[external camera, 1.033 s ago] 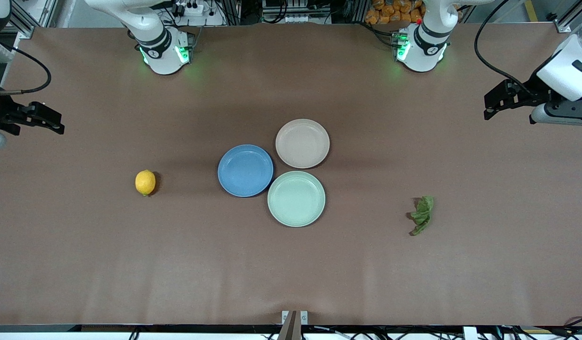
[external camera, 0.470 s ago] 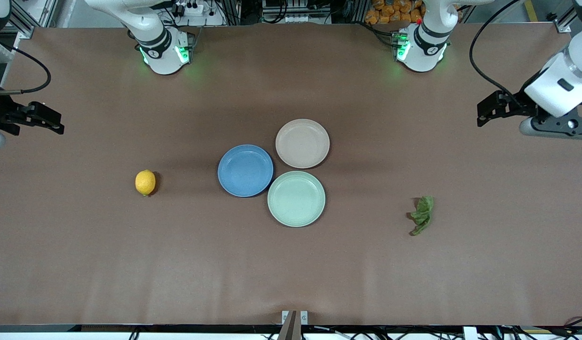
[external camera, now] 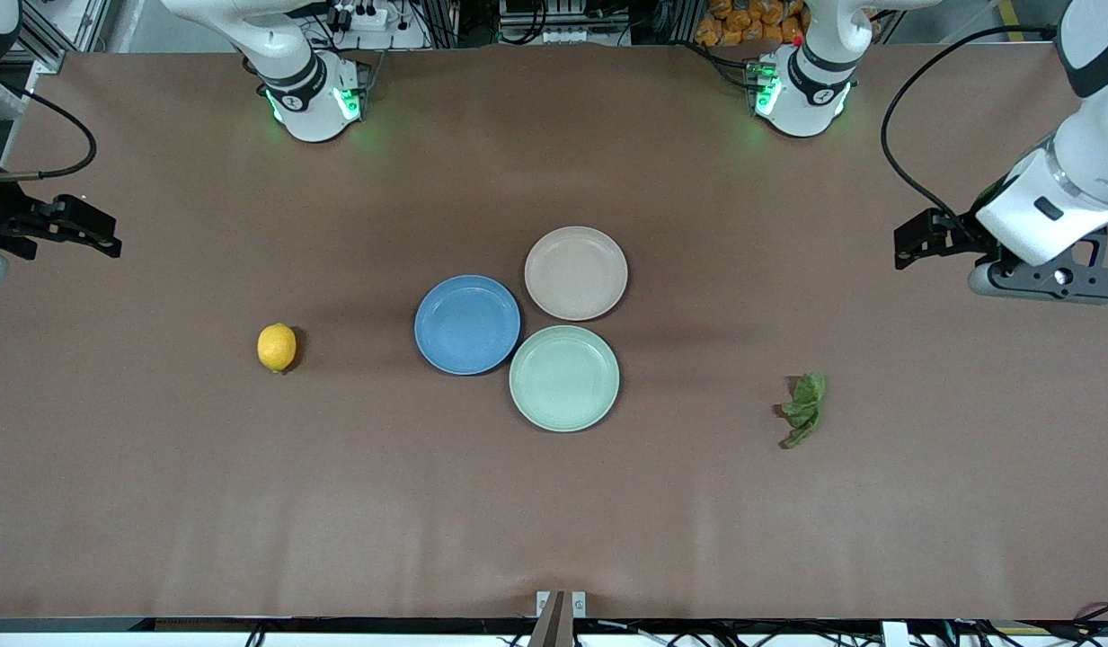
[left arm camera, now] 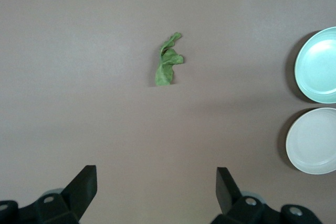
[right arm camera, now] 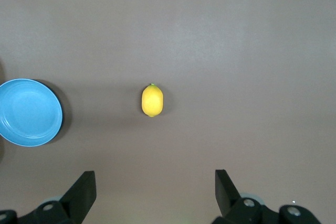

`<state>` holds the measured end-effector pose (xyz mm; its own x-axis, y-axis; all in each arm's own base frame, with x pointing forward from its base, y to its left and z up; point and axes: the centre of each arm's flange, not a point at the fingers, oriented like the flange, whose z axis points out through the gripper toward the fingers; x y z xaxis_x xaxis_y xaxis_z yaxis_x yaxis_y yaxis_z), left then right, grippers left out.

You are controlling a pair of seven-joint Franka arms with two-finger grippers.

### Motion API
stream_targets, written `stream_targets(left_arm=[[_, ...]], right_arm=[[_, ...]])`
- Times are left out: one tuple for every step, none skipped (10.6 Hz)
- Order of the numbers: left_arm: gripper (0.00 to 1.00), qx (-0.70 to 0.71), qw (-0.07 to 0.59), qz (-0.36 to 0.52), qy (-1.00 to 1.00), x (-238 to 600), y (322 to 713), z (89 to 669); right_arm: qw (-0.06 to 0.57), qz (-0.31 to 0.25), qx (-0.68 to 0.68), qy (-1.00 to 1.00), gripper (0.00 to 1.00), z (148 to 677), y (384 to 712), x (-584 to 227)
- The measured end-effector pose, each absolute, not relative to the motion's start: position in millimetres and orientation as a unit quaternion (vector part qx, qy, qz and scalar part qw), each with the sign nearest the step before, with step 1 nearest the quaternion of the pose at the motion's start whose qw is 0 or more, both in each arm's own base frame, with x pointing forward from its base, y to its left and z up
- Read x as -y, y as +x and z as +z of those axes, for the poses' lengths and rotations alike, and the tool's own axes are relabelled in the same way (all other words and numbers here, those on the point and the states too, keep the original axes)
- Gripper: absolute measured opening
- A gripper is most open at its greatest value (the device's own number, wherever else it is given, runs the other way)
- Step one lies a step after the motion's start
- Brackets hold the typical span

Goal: Place lemon and lettuce in plates
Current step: 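Move the right gripper to the lemon while the left gripper reaches the lettuce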

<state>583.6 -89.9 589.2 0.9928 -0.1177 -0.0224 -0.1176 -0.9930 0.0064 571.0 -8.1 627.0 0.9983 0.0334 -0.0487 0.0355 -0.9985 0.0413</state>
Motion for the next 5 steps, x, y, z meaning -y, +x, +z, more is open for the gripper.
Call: stream_targets(left_arm=[[1.0, 0.059, 0.003, -0.006, 0.998, 91, 589, 584], [1.0, 0.059, 0.004, -0.004, 0.998, 91, 596, 575], [1.0, 0.059, 0.004, -0.011, 0.998, 92, 602, 562], [1.0, 0.059, 0.004, -0.022, 0.998, 93, 609, 544], [1.0, 0.061, 0.003, -0.037, 0.997, 96, 617, 522]], right_arm=[[0.021, -0.022, -0.018, 0.999, 1.0, 626, 572, 8], [0.021, -0.022, -0.018, 0.999, 1.0, 625, 572, 8], [0.021, -0.022, -0.018, 0.999, 1.0, 624, 572, 8], [0.021, -0.022, -0.018, 0.999, 1.0, 621, 573, 7], [0.021, -0.022, -0.019, 0.999, 1.0, 615, 575, 7]])
